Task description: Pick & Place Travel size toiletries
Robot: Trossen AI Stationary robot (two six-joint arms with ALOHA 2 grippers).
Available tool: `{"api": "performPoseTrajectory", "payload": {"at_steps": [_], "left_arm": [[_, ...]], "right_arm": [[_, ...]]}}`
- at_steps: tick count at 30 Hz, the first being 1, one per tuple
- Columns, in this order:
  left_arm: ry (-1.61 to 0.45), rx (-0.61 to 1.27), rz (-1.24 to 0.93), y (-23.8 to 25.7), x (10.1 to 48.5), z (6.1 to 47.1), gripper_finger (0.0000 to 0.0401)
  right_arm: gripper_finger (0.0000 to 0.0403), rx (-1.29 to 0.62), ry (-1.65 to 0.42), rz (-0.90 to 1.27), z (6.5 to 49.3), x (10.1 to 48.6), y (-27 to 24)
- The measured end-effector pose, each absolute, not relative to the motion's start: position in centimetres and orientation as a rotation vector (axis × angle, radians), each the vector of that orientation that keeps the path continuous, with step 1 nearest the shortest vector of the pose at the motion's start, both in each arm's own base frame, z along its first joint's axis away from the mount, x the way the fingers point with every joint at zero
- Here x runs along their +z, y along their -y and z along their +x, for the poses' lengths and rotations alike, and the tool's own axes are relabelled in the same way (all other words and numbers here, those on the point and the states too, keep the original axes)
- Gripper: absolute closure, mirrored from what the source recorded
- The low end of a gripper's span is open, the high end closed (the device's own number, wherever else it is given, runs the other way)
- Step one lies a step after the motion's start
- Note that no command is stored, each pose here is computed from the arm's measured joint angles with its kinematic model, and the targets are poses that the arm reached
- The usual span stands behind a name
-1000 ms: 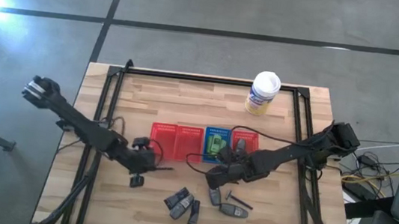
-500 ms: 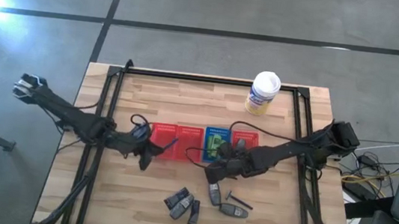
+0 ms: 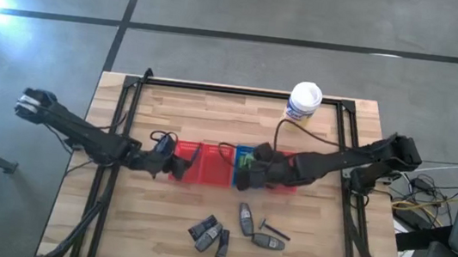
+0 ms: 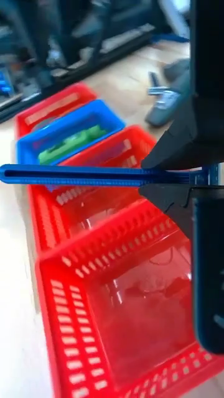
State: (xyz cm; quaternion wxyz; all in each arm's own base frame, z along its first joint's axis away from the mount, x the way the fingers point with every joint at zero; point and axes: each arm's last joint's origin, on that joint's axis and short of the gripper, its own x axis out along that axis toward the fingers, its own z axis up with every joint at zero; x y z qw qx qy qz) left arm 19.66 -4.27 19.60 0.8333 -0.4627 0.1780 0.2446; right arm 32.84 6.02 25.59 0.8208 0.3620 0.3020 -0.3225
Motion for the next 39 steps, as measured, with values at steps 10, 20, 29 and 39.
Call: {"api": "performPoseTrajectory", "payload": {"at_steps": [10,20,29,39], "left_arm": [[-0.297,0.593,-1.212,3.4,16.7,18.8,0.0376],[-0.342,0.652,-1.233,3.4,15.7,18.9,0.0360],[-0.383,0.709,-1.265,3.5,14.5,19.2,0.0286],[-0.352,0.624,-1.196,3.7,16.7,20.1,0.0246]], "right_arm": [[0.0170,-0.690,-0.640,0.738,32.6,26.2,-5.0],[0.0157,-0.694,-0.657,0.700,32.6,25.9,-4.5],[0.0129,-0.693,-0.661,0.696,32.6,25.8,-4.5],[0.0101,-0.660,-0.698,0.718,32.5,25.7,-4.6]]}}
